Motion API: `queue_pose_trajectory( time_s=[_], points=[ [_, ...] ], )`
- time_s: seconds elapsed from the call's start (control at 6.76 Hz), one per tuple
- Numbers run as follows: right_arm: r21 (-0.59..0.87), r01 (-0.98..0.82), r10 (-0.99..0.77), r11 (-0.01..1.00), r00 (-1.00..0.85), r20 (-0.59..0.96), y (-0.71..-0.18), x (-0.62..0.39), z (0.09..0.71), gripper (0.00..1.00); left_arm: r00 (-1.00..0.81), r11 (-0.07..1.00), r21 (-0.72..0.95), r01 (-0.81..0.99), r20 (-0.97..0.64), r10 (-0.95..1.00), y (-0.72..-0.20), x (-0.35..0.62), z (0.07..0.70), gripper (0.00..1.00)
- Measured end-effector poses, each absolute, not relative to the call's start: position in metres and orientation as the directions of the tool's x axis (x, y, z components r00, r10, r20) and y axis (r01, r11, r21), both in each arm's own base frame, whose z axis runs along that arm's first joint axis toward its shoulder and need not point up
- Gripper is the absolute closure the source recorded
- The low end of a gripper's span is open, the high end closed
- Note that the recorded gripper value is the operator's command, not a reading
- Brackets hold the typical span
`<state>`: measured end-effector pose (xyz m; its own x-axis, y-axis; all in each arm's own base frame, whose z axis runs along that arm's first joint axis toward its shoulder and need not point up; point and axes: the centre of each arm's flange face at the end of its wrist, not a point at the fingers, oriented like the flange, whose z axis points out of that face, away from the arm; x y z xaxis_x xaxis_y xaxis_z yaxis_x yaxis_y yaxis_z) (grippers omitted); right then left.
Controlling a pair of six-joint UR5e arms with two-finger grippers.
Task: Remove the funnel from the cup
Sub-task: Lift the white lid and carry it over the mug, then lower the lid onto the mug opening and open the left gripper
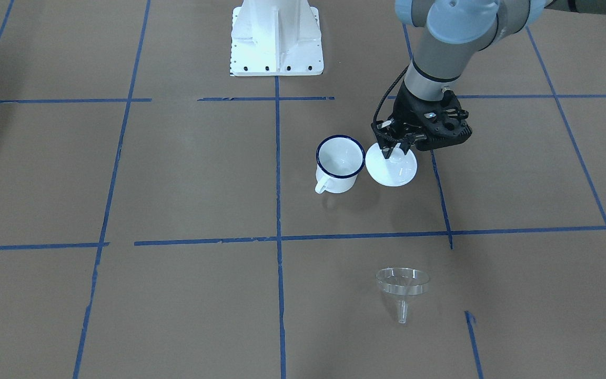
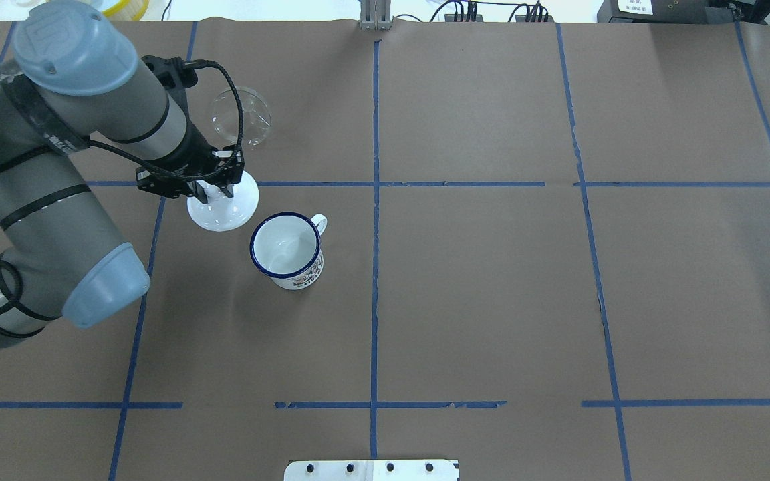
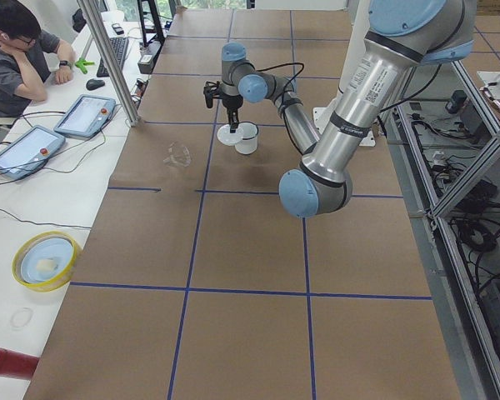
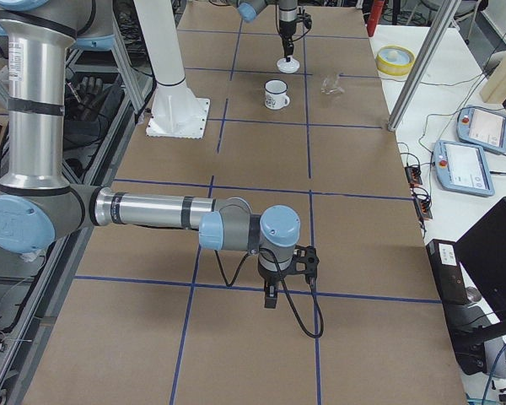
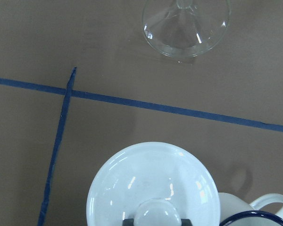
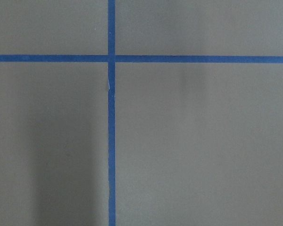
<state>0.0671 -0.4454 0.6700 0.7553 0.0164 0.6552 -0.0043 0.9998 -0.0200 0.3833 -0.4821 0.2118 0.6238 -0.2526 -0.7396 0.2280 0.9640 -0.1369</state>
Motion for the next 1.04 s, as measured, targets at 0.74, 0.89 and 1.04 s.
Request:
queue_pose_trajectory(
  time_s=[0.74,0.89,1.04],
  points=[
    [-0.02,-0.004,0.016,1.0,0.755,0.655,-0.445,0.067,0.67,0.0,0.616,0.955,-0.211,0.209,-0.73,-0.297,-0.45,0.451,0.184,1.0],
    [-0.02,-0.004,0.016,1.0,0.755,0.655,-0.445,0.067,0.67,0.0,0.623,0.954,-0.214,0.211,-0.723,-0.3,-0.453,0.457,0.187,1.0],
    [-0.02,-0.004,0.016,1.0,0.755,0.655,-0.445,0.067,0.67,0.0,0.626,0.953,-0.215,0.212,-0.719,-0.302,-0.454,0.459,0.189,1.0]
  ],
)
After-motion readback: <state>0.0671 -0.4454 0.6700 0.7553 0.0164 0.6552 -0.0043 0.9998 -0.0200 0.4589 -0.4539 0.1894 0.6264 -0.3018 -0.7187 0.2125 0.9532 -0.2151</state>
